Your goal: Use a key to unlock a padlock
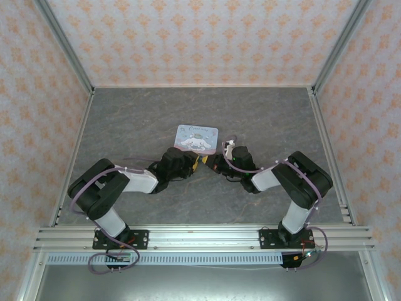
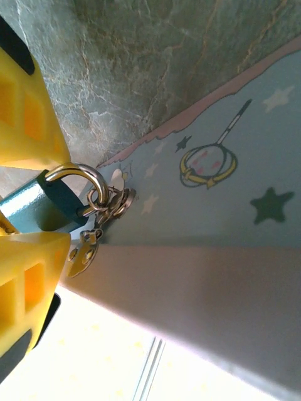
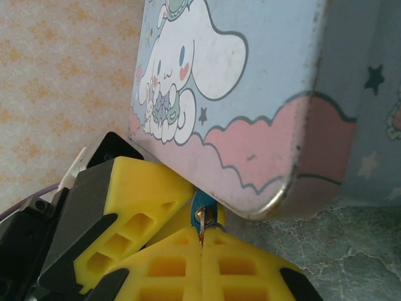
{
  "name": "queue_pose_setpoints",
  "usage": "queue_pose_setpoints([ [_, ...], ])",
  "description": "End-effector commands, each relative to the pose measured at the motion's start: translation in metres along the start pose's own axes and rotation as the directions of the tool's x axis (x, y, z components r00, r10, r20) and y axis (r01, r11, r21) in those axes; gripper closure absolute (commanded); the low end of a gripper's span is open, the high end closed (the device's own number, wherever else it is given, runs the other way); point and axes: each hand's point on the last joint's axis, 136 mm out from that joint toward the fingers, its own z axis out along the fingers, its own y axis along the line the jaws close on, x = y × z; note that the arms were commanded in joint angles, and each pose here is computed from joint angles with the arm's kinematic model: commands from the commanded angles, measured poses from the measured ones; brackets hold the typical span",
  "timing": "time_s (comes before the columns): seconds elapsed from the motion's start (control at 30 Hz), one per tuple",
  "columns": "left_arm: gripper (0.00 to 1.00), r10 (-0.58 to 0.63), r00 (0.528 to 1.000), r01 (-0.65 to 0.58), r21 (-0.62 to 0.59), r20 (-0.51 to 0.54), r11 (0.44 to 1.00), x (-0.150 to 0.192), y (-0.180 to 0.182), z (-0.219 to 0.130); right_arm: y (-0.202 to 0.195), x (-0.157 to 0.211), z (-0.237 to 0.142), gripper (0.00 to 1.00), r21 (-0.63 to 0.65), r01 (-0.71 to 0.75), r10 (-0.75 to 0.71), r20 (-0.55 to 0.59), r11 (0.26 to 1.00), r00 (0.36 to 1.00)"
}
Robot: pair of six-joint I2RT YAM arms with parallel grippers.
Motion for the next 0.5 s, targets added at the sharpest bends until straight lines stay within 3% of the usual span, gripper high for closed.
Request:
queue_pose_setpoints([
  [0.0,0.70,-0.011,1.000,0.010,0.048,0.006,0.999,0.003,-0.016,0.004,0.030,-0.004,0.002,1.00,-0.088,0.031,-0.032,-0.011,0.996,0.999],
  [0.1,0.74,-0.010,1.000,0.010,0.044,0.005,0.999,0.003,-0.016,0.005,0.031,-0.002,0.002,1.00,-0.093,0.032,-0.034,-0.024,0.995,0.999],
  [0.27,0.88,-0.011,1.000,0.010,0.043,0.007,0.999,0.003,-0.016,0.006,0.033,-0.006,-0.006,0.98,-0.077,0.073,-0.072,0.015,0.994,0.997],
  [0.47,0.98,0.016,1.000,-0.016,0.031,0.010,0.999,0.004,-0.020,0.002,0.014,-0.004,-0.029,0.78,0.101,0.253,-0.255,0.007,0.962,0.967],
])
